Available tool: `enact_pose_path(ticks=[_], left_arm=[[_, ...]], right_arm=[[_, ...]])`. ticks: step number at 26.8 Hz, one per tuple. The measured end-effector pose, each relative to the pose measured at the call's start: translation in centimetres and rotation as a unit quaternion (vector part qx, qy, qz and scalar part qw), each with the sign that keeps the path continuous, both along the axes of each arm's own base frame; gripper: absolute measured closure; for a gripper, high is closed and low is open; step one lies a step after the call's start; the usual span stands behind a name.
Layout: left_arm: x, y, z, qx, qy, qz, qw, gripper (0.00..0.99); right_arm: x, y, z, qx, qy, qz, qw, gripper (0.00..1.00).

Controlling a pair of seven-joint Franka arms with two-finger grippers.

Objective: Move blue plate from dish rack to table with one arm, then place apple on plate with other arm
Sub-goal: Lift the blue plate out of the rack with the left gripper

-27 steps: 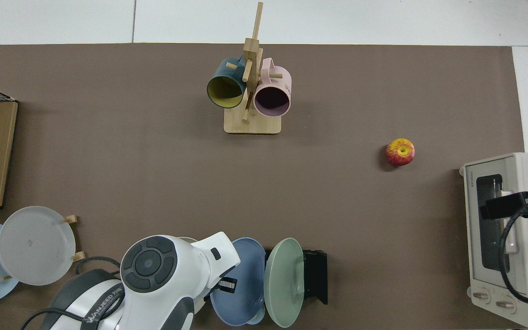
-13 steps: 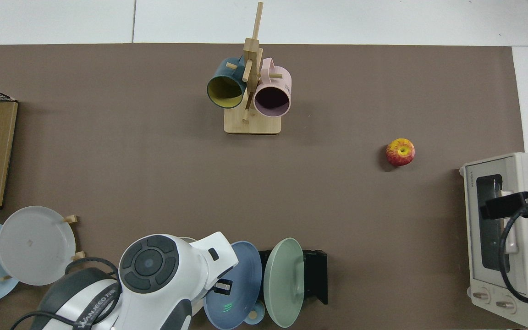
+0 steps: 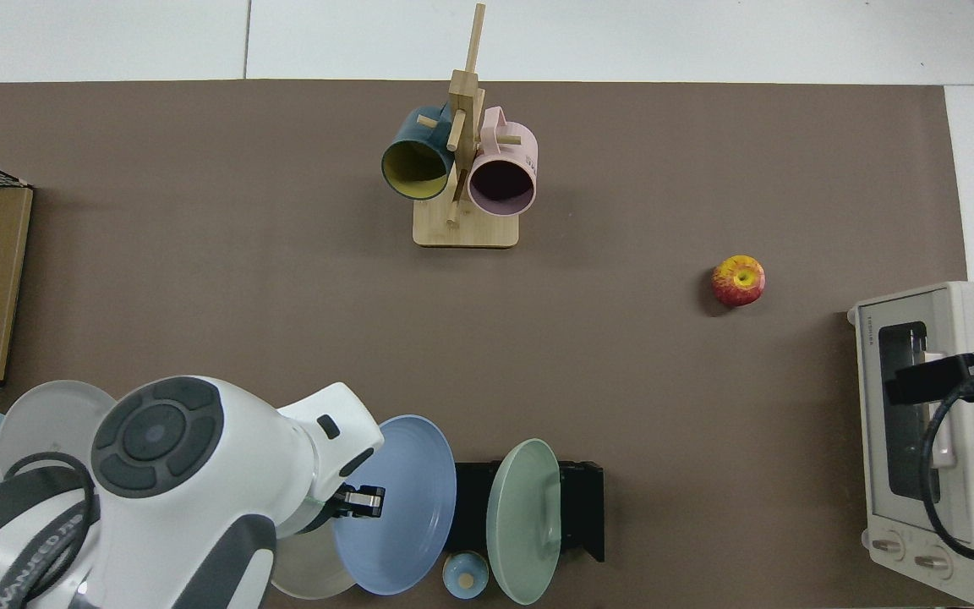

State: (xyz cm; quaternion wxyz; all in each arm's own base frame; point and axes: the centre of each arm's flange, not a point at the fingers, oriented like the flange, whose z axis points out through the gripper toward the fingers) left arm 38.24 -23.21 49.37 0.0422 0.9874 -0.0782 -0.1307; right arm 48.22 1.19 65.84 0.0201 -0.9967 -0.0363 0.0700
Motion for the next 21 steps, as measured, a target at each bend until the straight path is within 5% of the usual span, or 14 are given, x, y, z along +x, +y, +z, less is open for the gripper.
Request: enact_pose_path(ticks=[12,21], left_arm=[[6.0,9.1,-0.3,-0.047,-0.034,0.037,0.998,0.89],[11.0,8.7,-4.1,-0.102,-0.071,0.061,0.99,0.89]], right_arm=[[0.0,0.0,0.0,0.0,0.0,0.0,1.0,0.0],[0.0,0.0,0.0,0.0,0.0,0.0,1.0,0.0]])
